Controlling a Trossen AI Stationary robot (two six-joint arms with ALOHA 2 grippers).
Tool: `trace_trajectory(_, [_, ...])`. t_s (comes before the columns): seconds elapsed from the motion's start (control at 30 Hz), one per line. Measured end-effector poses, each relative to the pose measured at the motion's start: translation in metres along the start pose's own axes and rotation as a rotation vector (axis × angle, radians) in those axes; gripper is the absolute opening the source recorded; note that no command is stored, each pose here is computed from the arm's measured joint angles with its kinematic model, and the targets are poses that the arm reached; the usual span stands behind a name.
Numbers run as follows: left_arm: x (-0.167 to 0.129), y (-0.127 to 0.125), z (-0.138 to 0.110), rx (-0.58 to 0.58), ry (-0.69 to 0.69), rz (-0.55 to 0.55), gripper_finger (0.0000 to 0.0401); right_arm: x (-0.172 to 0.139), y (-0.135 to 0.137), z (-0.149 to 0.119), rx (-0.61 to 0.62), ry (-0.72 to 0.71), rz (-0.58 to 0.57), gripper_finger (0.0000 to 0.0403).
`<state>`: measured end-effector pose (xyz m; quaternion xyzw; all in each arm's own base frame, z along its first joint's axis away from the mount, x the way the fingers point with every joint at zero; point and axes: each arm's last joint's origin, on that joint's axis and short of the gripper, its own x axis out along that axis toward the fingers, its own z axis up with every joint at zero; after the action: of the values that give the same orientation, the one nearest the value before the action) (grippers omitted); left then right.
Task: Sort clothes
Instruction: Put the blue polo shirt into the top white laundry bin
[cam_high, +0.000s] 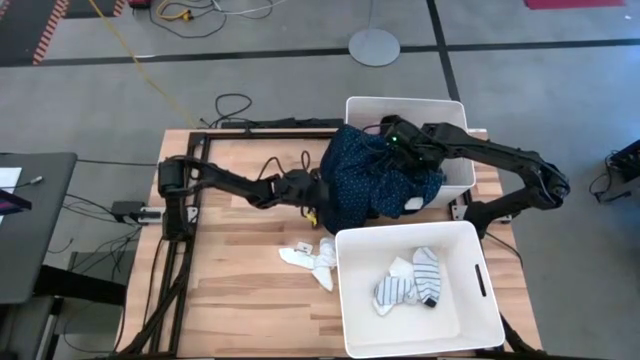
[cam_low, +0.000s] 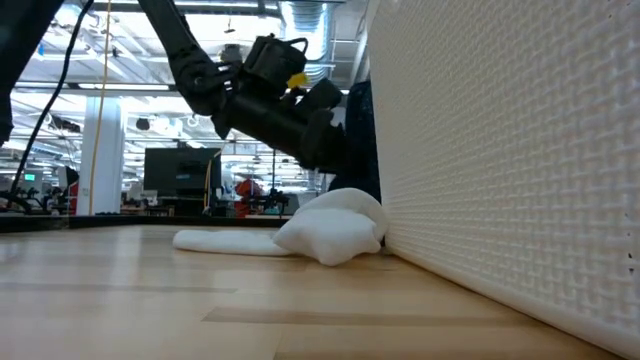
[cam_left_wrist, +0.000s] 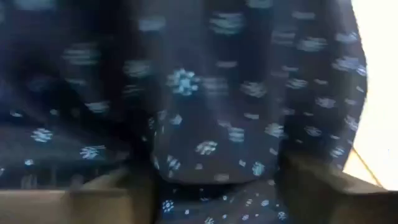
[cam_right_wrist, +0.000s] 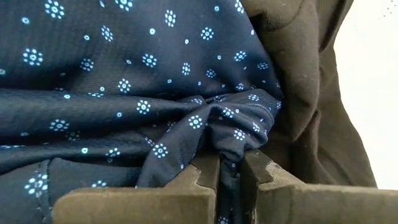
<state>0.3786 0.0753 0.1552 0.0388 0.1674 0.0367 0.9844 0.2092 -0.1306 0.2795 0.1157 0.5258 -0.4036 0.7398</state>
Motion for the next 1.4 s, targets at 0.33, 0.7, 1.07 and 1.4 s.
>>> trace_trajectory(0.33, [-0.006,-0.026,0.006,0.103,0.051,-0.103,0.0008,0.0,0.0,0.0,-0.008,0.0,0.002,0.004])
trace_trajectory(0.7, [-0.082,-0.052,0.093,0.26,-0.116,-0.062,0.0002,-0.034,0.0,-0.007,-0.013,-0.165,0.062,0.0066])
trace_trajectory(1.07, [-0.139,-0.033,0.167,0.319,-0.301,0.059,0.0001,-0.091,-0.005,-0.027,-0.022,-0.439,0.18,0.0169])
trace_trajectory(1.4, [-0.111,-0.008,0.219,0.368,-0.305,0.069,0.0,-0.129,-0.011,-0.051,-0.033,-0.62,0.29,0.0214])
